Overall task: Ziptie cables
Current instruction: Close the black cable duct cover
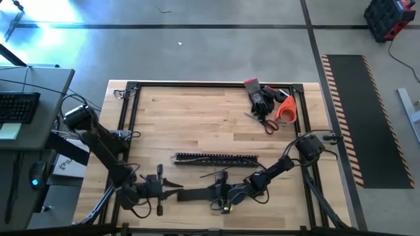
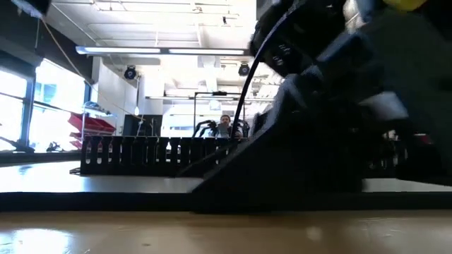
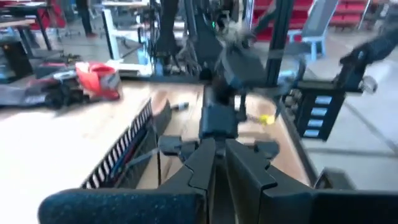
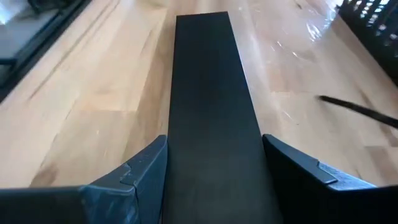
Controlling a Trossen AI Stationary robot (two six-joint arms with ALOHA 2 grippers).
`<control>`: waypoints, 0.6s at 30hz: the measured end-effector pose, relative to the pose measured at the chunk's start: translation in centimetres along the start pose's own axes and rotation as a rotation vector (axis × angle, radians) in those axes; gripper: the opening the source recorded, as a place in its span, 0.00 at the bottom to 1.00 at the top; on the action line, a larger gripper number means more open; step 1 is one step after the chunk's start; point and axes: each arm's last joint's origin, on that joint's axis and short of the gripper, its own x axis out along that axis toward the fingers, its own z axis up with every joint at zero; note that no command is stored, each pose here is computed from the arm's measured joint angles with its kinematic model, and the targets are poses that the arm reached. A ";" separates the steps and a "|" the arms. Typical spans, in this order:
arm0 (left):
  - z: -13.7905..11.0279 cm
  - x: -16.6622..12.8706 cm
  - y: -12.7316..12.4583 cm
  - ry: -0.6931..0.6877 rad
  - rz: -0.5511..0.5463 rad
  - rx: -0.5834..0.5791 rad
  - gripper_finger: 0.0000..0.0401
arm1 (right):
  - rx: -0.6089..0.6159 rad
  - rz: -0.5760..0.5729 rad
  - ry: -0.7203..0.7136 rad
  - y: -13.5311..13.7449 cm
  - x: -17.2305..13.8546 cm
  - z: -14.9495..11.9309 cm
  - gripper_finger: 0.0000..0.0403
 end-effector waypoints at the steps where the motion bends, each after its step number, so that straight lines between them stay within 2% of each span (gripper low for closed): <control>1: 0.5 -0.2 0.1 -0.012 0.005 -0.014 0.05 | 0.003 -0.008 -0.019 0.0 -0.4 0.7 0.52; 4: 2.1 -1.1 0.8 -0.045 0.038 -0.044 0.02 | -0.032 -0.062 -0.026 -0.2 -1.9 2.3 0.52; 9: 4.6 -2.3 2.7 -0.054 0.059 0.011 0.00 | -0.045 -0.136 -0.092 -1.2 -4.7 6.4 0.52; 14: 6.4 -2.2 6.5 0.005 0.102 0.038 0.00 | -0.025 -0.173 -0.116 -3.9 -7.2 9.9 0.52; 16: 7.0 -1.9 8.5 0.041 0.116 0.048 0.00 | -0.010 -0.182 -0.116 -5.8 -7.7 11.1 0.52; 18: 7.8 -1.7 10.6 0.062 0.126 0.052 0.00 | 0.015 -0.143 -0.117 -7.9 -7.5 12.0 0.52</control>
